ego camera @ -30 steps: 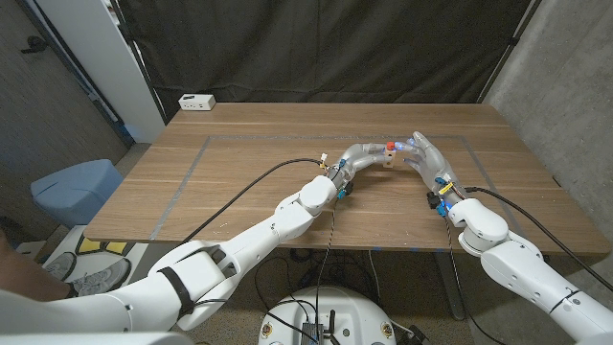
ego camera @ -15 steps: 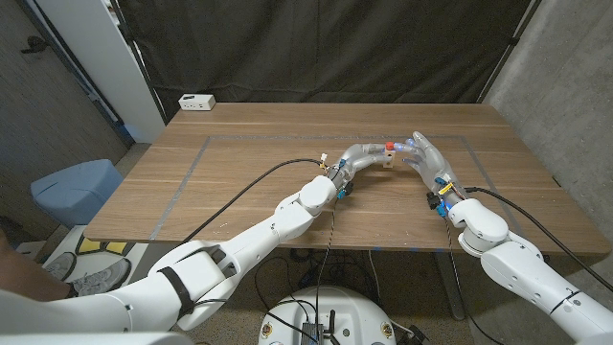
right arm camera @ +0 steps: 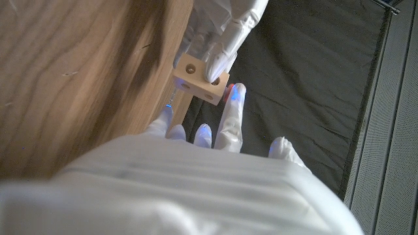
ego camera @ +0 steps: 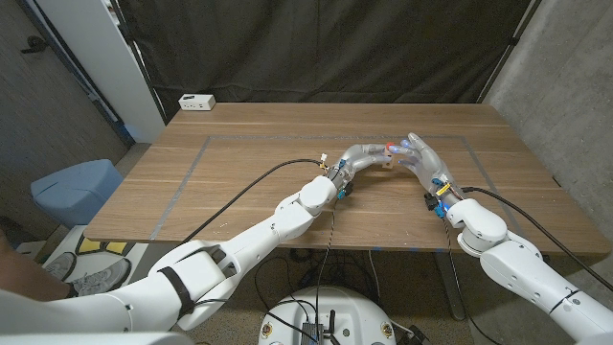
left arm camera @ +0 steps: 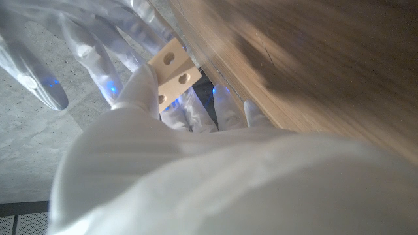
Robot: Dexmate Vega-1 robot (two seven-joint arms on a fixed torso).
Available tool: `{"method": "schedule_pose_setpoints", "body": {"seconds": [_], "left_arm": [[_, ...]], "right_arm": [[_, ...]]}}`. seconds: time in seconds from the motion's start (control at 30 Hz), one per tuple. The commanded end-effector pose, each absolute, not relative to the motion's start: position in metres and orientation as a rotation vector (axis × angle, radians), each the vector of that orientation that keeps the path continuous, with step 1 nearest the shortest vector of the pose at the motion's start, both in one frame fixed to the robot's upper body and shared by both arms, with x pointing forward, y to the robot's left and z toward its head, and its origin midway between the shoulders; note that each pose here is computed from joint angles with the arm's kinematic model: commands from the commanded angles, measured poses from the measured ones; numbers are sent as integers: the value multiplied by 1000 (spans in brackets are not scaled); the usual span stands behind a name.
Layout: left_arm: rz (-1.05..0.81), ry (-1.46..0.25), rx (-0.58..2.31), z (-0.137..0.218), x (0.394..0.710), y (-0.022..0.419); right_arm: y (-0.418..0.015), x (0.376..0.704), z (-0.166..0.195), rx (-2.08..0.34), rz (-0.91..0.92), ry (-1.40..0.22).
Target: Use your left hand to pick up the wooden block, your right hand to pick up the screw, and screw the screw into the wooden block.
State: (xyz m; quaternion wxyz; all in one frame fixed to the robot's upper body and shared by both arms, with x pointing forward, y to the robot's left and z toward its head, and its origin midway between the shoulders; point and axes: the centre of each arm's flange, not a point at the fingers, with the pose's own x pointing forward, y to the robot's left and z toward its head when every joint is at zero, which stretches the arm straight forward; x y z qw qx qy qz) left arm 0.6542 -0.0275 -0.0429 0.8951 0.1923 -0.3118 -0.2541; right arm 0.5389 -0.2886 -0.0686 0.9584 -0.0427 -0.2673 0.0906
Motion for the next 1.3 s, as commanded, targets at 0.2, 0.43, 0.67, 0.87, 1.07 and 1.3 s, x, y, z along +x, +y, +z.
{"method": "schedule_pose_setpoints", "body": {"seconds": [0.2, 0.43, 0.67, 0.87, 1.07, 1.3], "left_arm": [[-529, -650, 400, -43, 653, -27], [-532, -652, 402, -43, 652, -28], [-532, -653, 403, -43, 651, -28], [-531, -654, 403, -44, 650, -28], [-528, -657, 404, -44, 648, -28], [-526, -661, 405, -44, 647, -27]], "right_arm": [[-293, 535, -71, -82, 165, -541], [-297, 532, -71, -80, 145, -545], [-301, 530, -71, -80, 123, -546], [-303, 531, -70, -81, 116, -546], [-303, 534, -70, -81, 123, -546], [-303, 536, -68, -84, 137, -543]]}}
